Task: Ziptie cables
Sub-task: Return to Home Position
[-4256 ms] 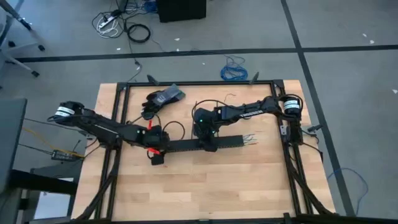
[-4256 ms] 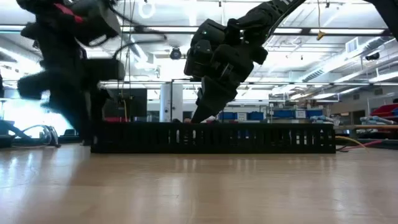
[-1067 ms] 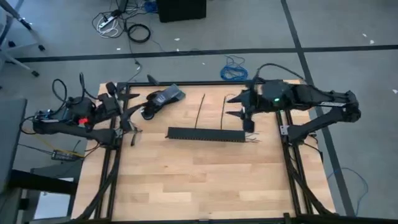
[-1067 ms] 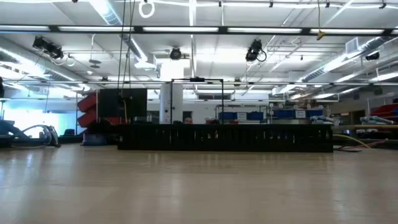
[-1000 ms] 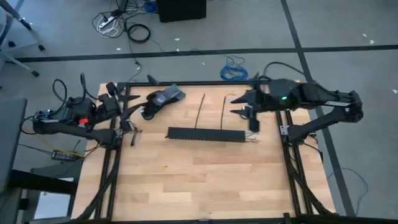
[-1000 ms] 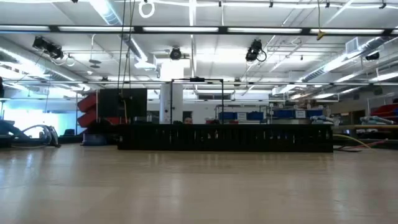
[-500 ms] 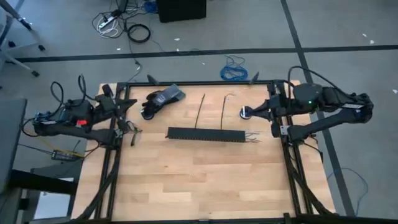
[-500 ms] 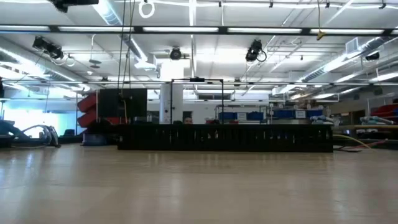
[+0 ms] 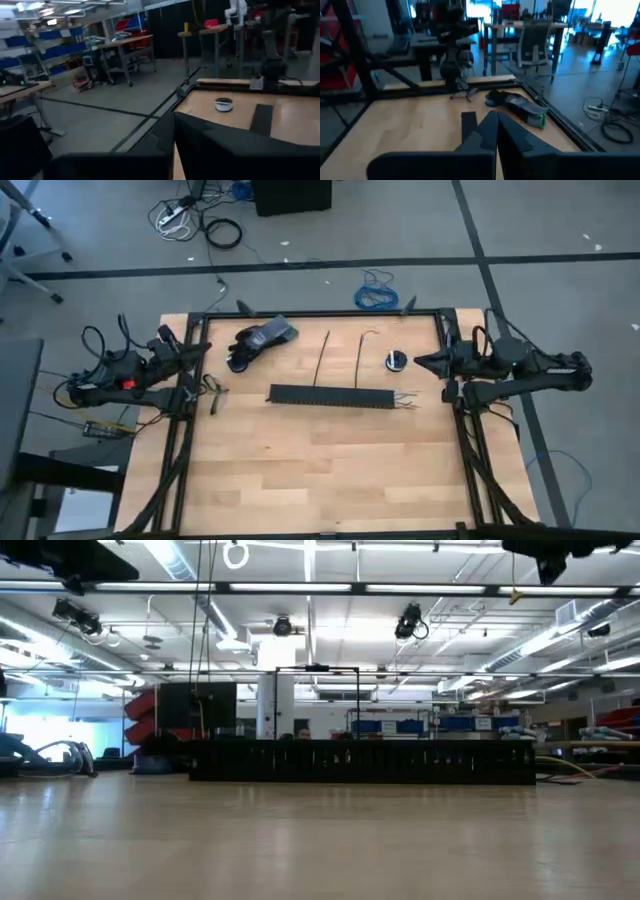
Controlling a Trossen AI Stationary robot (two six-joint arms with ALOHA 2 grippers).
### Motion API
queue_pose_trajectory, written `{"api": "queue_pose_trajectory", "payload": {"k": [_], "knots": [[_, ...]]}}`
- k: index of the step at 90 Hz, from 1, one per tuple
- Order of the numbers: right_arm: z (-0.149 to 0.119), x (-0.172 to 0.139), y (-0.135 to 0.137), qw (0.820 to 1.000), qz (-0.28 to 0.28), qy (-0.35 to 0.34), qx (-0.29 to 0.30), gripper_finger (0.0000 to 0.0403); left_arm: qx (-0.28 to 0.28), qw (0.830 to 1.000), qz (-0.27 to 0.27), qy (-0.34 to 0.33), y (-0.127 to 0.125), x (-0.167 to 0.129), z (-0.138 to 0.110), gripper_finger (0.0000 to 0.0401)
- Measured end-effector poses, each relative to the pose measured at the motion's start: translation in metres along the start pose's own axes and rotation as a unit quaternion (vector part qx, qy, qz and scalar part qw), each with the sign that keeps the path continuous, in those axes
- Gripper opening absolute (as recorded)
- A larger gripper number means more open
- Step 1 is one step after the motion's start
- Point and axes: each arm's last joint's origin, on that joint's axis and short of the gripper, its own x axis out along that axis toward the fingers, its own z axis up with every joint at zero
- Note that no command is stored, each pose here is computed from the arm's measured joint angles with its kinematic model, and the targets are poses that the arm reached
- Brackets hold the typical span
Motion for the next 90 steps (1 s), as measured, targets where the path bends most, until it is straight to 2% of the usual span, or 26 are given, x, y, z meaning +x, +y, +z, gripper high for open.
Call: {"api": "queue_pose_trajectory", "payload": {"k": [8,31,58,90], "knots": [[-0.018,-0.003,-0.001,1.000,-0.002,-0.022,0.008,0.0000,-0.020,1.000,0.010,-0.004,-0.002,0.003,-0.003,0.0000],[-0.055,-0.004,-0.002,0.998,-0.002,-0.055,0.024,0.0000,0.001,1.000,0.005,-0.026,-0.024,0.026,-0.036,0.0000],[-0.093,0.008,0.002,0.999,-0.002,-0.035,0.037,0.0000,0.004,1.000,-0.001,-0.009,-0.033,0.034,-0.060,0.0000],[-0.111,0.014,0.004,0.998,-0.002,-0.033,0.047,0.0000,-0.007,1.000,-0.006,-0.021,-0.041,0.041,-0.081,0.0000]]}}
